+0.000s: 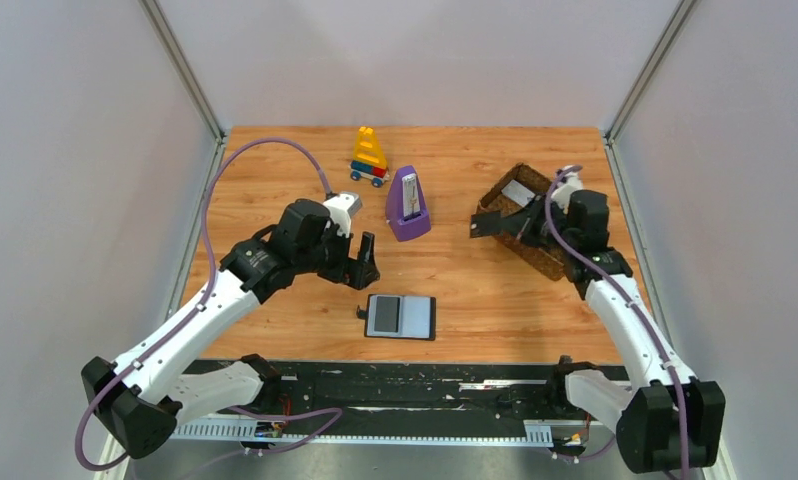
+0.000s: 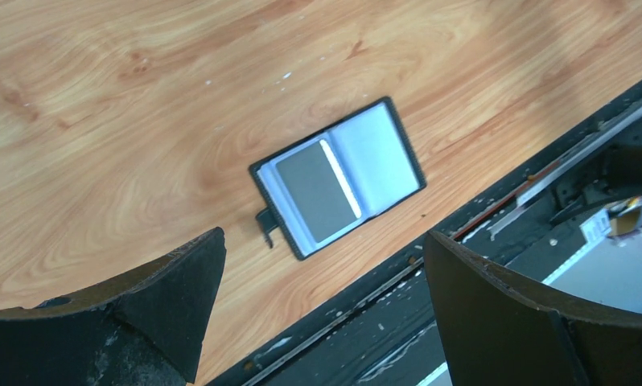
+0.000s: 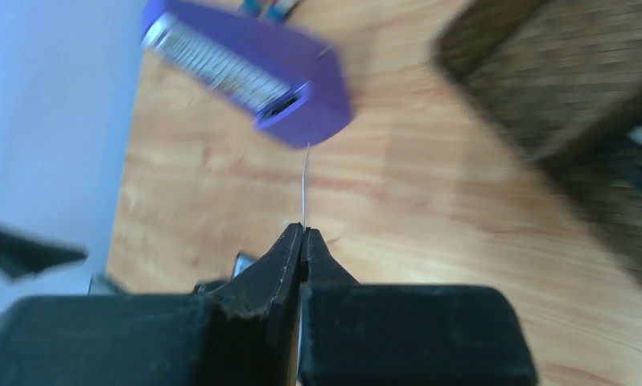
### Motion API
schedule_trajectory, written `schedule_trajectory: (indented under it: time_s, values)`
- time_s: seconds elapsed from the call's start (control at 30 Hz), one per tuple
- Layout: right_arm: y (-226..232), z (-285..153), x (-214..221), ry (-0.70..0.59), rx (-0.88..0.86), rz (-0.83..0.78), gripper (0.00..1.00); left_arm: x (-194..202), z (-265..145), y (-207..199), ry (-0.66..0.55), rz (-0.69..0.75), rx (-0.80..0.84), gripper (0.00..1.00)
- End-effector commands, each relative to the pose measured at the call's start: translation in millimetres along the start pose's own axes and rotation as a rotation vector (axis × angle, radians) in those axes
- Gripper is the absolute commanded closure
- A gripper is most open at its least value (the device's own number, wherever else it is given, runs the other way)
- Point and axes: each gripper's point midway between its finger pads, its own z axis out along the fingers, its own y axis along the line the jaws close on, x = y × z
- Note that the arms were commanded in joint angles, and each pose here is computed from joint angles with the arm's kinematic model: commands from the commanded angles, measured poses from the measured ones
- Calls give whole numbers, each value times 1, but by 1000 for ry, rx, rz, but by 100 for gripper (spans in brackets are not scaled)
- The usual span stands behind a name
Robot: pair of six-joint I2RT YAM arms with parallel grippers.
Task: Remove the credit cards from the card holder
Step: Place the credit card in the storage box.
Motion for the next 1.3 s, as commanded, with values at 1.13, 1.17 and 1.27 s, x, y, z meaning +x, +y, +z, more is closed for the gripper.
schedule_trajectory:
  time_s: [1.13, 1.17, 1.27]
  values:
    - [-179, -23, -69, -397, 455, 406, 100, 8, -30, 28, -57, 81, -136, 0]
    - [-180, -21, -68, -395, 454, 411, 100, 8, -30, 28, -56, 81, -137, 0]
    - [-184, -17, -67, -390, 448, 423, 100, 8, -30, 28, -57, 81, -138, 0]
